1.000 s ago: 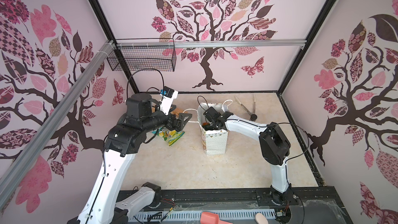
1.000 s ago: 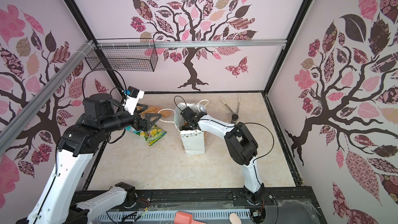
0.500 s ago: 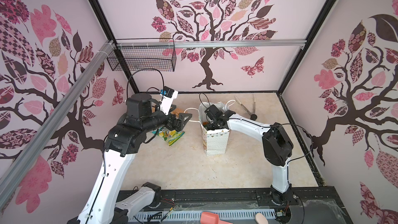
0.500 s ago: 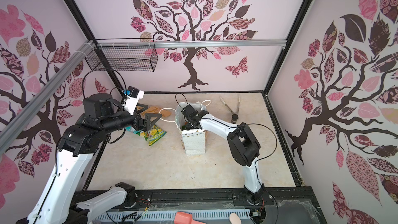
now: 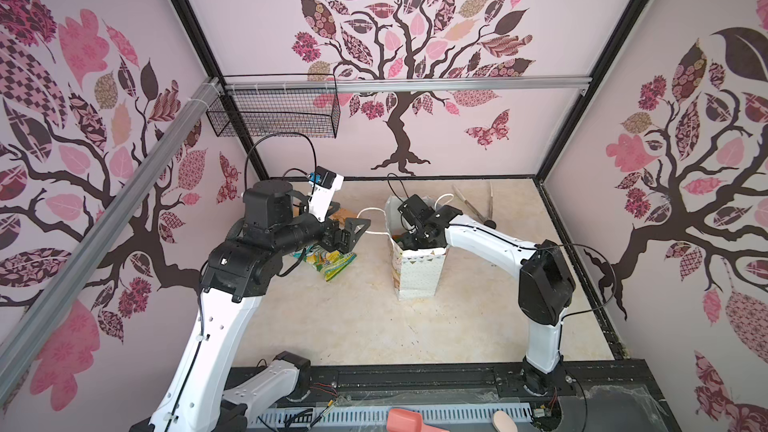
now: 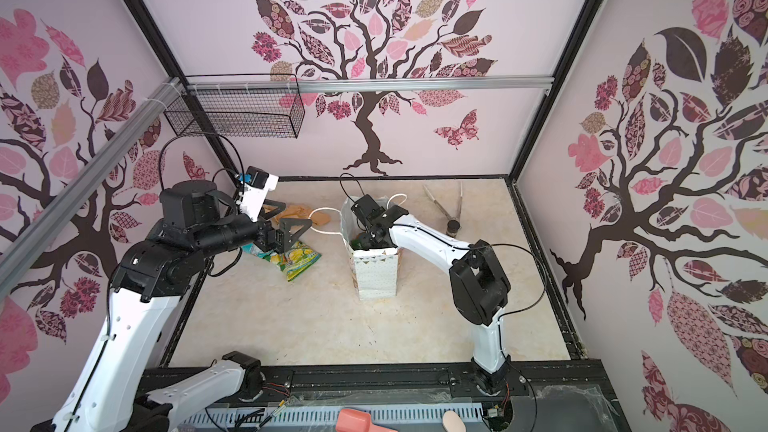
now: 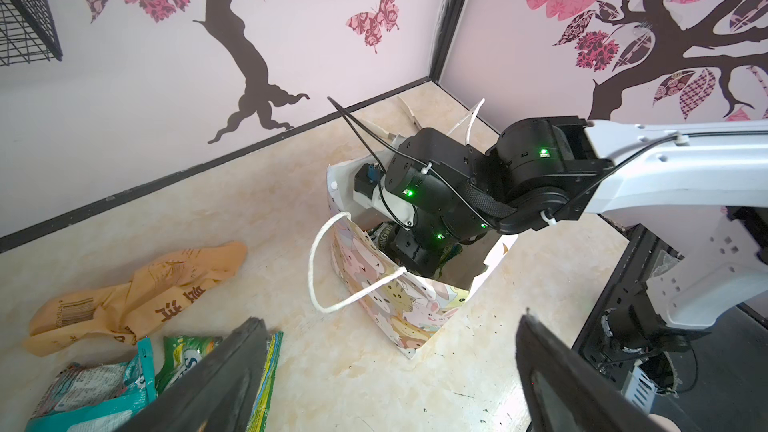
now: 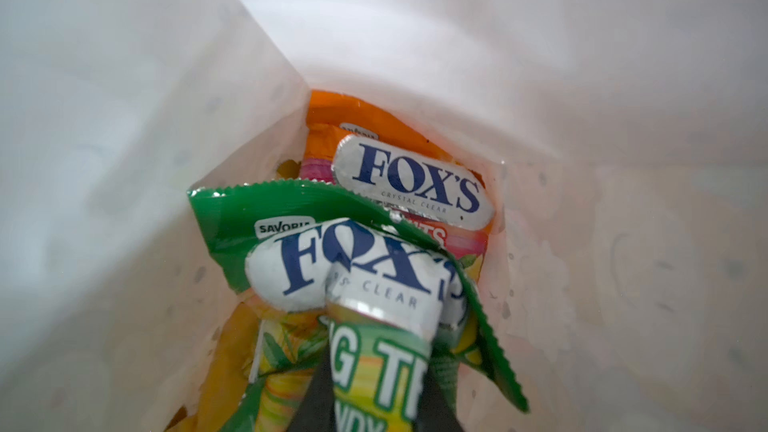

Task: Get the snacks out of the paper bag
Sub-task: 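Lift the green Spring Tea pack up out of the bag with right gripper, then bring left gripper to the green pack held above the bag by right gripper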

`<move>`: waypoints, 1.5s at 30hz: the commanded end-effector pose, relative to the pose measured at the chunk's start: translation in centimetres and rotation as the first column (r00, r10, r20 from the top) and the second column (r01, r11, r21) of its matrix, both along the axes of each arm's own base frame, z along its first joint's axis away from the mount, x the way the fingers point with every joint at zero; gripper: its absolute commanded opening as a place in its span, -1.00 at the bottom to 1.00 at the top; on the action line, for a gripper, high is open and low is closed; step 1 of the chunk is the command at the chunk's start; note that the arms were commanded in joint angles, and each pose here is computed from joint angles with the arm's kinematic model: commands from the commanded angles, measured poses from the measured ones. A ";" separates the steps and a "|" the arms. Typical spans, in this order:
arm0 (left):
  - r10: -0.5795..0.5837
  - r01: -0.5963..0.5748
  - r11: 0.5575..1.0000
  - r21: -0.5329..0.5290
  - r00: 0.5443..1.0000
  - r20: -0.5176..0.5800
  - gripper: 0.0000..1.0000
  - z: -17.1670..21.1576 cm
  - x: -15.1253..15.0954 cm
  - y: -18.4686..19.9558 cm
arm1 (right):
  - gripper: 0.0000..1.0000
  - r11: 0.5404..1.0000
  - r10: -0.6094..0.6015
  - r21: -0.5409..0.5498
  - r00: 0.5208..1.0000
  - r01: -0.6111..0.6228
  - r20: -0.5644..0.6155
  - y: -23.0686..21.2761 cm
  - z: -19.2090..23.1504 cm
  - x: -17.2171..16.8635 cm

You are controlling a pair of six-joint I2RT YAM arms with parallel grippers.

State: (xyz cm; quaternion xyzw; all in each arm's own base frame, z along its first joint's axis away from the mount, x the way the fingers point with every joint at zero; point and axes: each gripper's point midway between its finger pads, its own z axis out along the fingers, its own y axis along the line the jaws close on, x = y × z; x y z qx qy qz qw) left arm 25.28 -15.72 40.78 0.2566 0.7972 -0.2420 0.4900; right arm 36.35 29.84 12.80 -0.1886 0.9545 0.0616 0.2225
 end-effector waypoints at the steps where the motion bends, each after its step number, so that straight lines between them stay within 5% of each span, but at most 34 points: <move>1: 0.002 -0.002 1.000 0.002 1.000 -0.001 0.90 -0.4 -0.1 0.0 | -1.00 0.998 0.002 0.058 0.998 -0.005 0.059 0.0 4.7 0.1; 33: 0.017 -0.018 0.999 -0.040 1.000 -0.012 0.90 0.0 0.0 -0.1 | -1.00 0.959 -0.056 0.282 0.959 -0.026 0.276 -0.1 17.5 -0.1; 45: 0.181 -0.234 0.948 -0.217 0.954 -0.239 0.88 -0.8 2.8 0.0 | -1.00 0.908 -0.108 0.413 0.911 -0.073 0.399 -0.8 24.8 -1.1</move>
